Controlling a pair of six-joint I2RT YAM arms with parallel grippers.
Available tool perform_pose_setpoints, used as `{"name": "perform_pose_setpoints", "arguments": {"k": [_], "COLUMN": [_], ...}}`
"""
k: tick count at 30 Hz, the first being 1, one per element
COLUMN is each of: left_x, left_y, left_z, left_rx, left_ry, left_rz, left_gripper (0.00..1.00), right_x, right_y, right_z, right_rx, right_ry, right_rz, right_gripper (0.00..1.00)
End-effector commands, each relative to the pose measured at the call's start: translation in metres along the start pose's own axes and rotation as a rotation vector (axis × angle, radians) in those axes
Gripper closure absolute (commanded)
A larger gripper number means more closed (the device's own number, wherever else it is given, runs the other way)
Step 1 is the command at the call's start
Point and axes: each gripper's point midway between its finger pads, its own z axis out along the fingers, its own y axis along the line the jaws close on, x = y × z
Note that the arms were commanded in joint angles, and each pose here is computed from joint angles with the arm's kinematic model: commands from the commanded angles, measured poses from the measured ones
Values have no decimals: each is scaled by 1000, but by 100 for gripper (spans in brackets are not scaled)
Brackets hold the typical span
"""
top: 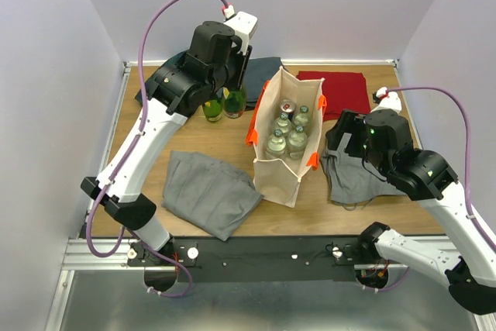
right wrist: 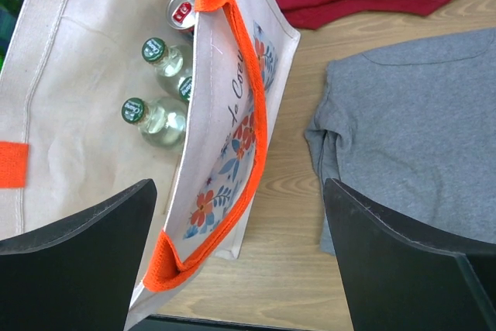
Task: Take the beverage out of the canvas bag
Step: Place the drink at the center of the board.
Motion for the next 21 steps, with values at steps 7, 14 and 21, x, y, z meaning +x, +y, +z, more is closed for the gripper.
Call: {"name": "perform_pose_setpoints", "arguments": {"k": [7, 14, 21], "left_x": [-50, -38, -30], "left_y": [10, 13, 12], "left_z": [-23, -7, 15], "left_rx": [9, 20, 48], "left_ry": [-206, -182, -157], "left_rz": [-50, -56, -67], "left_gripper": [100, 100, 100], "right_x": [-9, -8, -10], "right_y": [-4, -3, -3], "right_z": [1, 6, 6], "right_rx": [36, 49, 53], "right_ry": [-42, -33, -33], "right_rz": [10, -2, -9], "right_gripper": [0, 0, 0]}}
